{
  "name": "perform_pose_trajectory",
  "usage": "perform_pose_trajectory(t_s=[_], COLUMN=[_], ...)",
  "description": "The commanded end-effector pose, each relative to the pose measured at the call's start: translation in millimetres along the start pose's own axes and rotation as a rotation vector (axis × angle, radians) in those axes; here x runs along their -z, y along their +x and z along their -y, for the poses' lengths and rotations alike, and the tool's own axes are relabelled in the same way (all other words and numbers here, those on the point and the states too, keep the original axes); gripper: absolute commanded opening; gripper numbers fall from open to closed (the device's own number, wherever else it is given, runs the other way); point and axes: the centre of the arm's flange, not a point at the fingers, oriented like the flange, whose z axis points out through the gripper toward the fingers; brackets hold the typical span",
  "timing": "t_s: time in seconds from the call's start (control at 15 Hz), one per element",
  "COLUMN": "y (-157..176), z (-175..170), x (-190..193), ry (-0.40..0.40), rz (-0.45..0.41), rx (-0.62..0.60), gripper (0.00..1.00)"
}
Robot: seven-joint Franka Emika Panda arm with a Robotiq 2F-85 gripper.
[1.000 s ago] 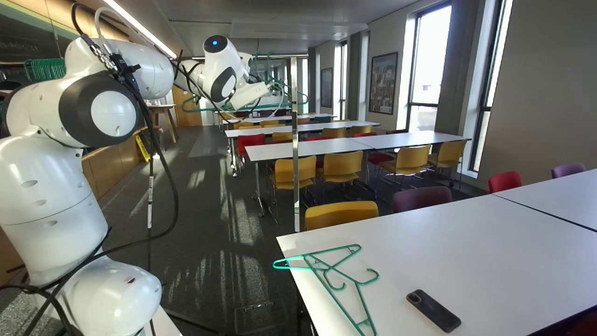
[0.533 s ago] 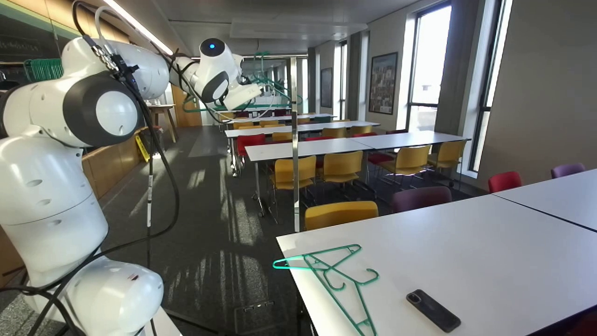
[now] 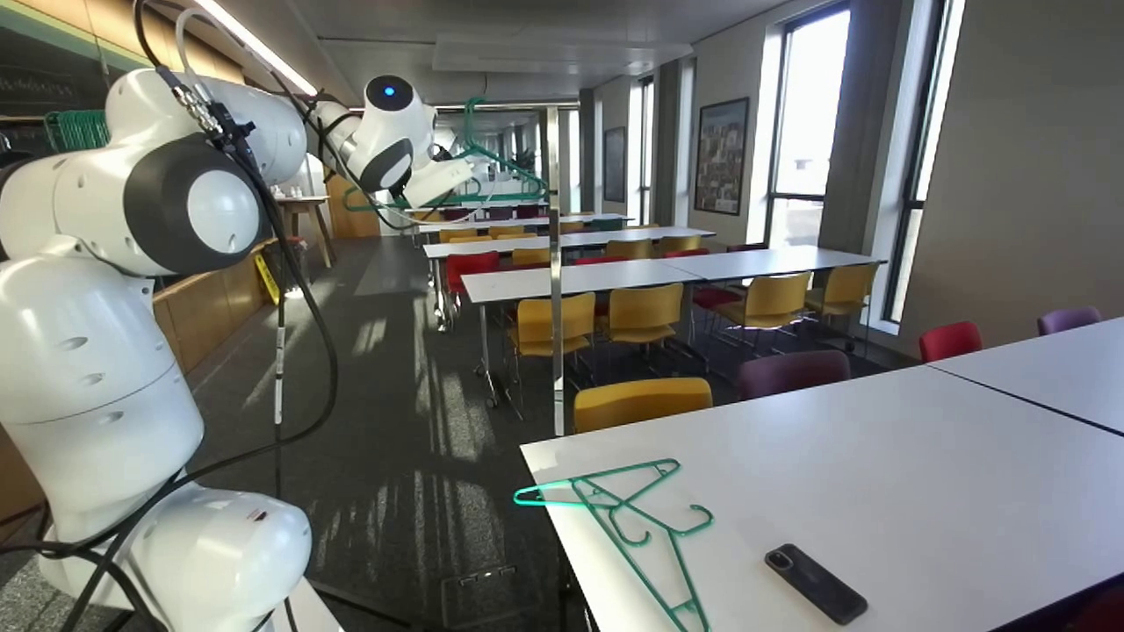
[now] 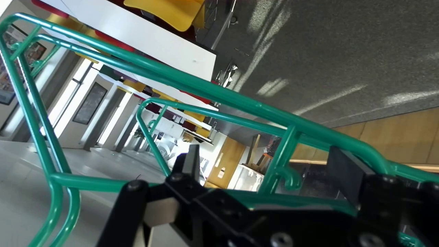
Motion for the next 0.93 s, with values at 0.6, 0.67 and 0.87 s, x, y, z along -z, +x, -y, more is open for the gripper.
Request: perform_pose_trajectory(t_s=[0.6, 0.67, 0.87], y=[18.9, 19.8, 21.3], z=[55.8, 58.8, 61.6], x=[-3.5, -4.5, -5.9], ry=[0.16, 0.169, 0.17], rz=[-0.027, -0.028, -0.024], rx=[0.093, 0.095, 0.11], gripper=[1.0, 1.0, 1.0])
